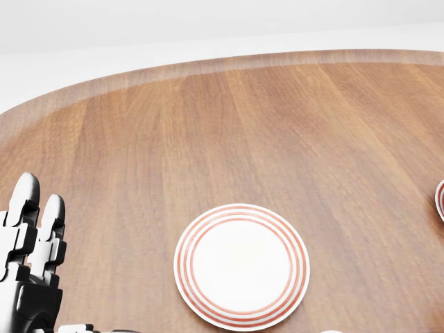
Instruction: Put the red mug on the left plate.
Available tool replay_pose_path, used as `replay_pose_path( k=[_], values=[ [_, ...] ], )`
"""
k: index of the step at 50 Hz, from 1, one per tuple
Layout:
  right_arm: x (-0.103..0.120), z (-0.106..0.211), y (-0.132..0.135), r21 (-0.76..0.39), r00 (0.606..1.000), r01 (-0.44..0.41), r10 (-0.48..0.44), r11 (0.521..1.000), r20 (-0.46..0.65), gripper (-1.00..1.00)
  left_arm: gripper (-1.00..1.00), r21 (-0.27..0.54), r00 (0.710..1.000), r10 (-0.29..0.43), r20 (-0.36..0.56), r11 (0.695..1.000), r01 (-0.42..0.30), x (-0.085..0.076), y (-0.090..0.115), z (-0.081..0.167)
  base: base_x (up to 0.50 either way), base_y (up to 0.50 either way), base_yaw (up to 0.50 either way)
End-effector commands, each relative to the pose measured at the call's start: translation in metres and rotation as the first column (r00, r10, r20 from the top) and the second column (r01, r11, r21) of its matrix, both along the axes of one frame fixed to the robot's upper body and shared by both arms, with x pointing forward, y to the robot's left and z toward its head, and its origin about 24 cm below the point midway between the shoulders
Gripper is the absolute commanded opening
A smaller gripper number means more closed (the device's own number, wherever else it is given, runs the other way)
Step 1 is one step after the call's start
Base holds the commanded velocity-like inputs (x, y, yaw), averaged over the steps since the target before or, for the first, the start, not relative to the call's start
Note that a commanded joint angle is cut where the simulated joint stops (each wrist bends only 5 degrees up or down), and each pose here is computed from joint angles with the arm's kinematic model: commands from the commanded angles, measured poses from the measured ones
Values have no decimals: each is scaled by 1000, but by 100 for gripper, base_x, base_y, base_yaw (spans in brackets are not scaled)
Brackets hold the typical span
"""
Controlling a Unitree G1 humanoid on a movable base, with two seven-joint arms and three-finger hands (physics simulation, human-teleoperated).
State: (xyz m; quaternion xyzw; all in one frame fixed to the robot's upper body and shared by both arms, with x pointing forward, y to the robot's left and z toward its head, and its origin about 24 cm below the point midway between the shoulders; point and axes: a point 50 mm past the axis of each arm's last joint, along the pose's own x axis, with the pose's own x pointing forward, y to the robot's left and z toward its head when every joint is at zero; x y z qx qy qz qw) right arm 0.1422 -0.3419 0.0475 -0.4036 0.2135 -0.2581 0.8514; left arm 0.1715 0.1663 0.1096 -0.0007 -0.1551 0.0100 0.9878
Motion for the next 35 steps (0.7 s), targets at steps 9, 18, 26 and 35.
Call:
replay_pose_path(
  k=[9,18,26,35],
  values=[
    [-7,-17,-11,-40,985,6,-13,999,-170,100,100,3,1000,-7,3,1000,7,-1,-1,1,0,0,0],
    [-3,-29,-12,-1,978,-5,5,1000,-210,100,100,4,1000,-6,3,1000,6,0,-1,1,0,0,0],
    [4,-40,-15,46,972,-18,29,999,-234,100,100,4,1000,-6,2,1000,6,0,-1,0,0,0,0],
    [4,-52,-14,73,966,-12,30,997,-257,100,100,4,1000,-6,2,1000,6,-1,-1,1,0,0,0]
  ],
)
